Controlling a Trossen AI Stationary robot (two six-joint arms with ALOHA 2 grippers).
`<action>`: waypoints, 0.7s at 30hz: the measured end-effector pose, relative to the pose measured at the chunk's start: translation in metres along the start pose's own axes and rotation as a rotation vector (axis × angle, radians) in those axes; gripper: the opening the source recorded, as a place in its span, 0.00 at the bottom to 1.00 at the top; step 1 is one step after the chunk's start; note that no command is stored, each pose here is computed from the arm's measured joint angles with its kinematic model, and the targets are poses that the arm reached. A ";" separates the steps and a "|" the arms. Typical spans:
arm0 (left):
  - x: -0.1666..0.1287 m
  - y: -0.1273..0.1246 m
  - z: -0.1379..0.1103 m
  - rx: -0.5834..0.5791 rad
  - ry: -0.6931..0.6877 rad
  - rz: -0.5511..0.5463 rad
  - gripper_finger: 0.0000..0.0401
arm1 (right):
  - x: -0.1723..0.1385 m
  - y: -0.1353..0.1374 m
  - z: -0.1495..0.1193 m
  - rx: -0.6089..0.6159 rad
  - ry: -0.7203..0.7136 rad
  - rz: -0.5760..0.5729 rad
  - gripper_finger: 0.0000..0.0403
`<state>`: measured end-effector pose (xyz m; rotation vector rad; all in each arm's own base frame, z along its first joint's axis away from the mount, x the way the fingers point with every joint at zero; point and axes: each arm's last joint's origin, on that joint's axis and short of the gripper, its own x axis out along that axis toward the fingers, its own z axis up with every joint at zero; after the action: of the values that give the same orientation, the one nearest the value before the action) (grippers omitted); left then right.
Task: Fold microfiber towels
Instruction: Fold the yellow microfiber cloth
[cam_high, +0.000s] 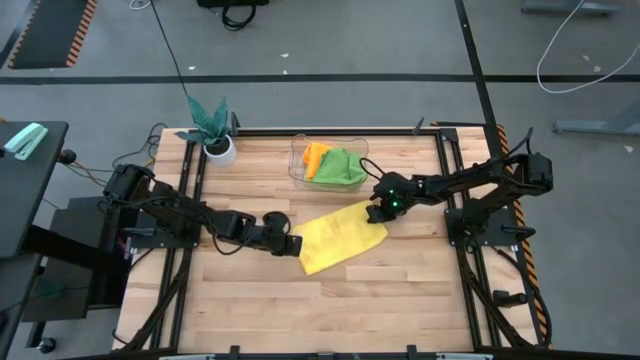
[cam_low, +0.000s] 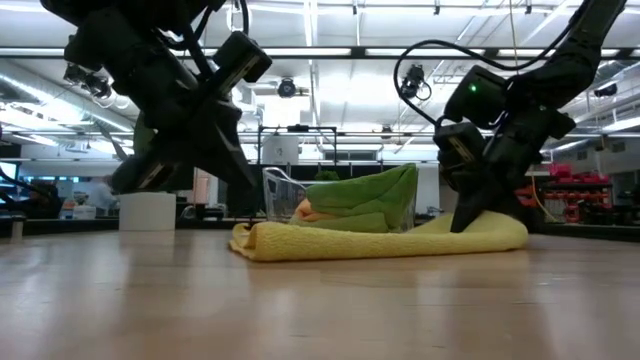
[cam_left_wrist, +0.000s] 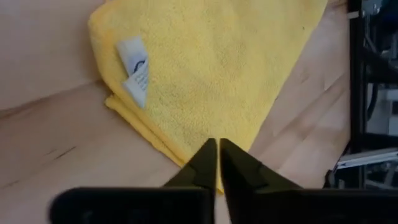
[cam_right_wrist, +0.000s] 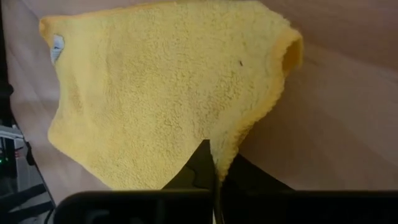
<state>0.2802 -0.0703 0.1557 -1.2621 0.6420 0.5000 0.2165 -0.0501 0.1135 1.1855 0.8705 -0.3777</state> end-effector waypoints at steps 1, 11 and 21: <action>0.000 0.000 0.001 0.016 -0.002 0.001 0.04 | 0.000 0.001 0.000 -0.005 -0.003 0.005 0.02; 0.002 0.000 0.017 0.120 -0.049 0.016 0.02 | 0.000 0.001 0.001 -0.022 -0.030 -0.002 0.01; 0.029 -0.017 0.015 0.287 0.047 0.204 0.02 | 0.000 0.004 0.003 -0.052 -0.067 0.007 0.01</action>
<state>0.3156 -0.0600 0.1503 -0.9443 0.8558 0.5256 0.2201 -0.0513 0.1168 1.1222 0.8135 -0.3844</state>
